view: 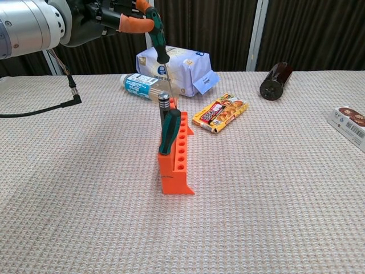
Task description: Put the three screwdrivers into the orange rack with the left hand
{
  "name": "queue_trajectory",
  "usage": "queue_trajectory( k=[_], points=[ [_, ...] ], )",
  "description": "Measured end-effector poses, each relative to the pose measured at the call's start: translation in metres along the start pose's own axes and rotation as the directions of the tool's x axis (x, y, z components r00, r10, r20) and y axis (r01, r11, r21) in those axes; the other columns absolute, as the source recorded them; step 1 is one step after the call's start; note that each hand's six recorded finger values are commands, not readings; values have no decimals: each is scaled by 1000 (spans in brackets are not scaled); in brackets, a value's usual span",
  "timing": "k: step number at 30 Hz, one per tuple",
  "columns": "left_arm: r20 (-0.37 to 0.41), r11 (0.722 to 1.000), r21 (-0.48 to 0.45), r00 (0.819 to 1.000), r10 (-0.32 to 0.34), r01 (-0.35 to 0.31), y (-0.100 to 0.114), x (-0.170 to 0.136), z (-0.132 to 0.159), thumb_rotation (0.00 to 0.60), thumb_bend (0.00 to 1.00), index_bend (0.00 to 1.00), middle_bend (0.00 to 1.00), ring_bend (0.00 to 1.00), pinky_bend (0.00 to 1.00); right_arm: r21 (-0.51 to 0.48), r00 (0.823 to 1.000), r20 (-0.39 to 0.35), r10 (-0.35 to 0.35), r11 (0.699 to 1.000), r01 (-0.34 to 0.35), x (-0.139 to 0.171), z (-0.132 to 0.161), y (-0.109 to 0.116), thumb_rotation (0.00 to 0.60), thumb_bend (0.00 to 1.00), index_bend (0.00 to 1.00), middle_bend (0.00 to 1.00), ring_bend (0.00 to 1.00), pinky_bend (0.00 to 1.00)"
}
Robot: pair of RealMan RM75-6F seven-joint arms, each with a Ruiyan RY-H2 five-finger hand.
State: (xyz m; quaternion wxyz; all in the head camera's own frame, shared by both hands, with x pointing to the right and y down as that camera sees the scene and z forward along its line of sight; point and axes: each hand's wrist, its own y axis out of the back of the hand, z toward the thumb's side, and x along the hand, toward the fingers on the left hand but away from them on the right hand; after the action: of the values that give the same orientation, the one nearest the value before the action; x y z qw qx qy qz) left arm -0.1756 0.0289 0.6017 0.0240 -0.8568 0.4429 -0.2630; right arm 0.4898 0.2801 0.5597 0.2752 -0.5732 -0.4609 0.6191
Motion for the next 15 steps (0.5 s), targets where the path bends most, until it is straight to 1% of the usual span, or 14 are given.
queue_trajectory(
  k=[11,15],
  points=[
    [7,1000,1,1000,6,-6,5,-1,2,600,383,720,135,0,0,3,1000,1,3,1000,-3,0,1,-1,600,0,56,0,0,33],
    [4,1000,11,1000,-3,3,4,-2,1,600,382,720,133,0,0,2,1000,2,4,1000,-4,0,0,-1,600,0,56,0,0,33]
  ],
)
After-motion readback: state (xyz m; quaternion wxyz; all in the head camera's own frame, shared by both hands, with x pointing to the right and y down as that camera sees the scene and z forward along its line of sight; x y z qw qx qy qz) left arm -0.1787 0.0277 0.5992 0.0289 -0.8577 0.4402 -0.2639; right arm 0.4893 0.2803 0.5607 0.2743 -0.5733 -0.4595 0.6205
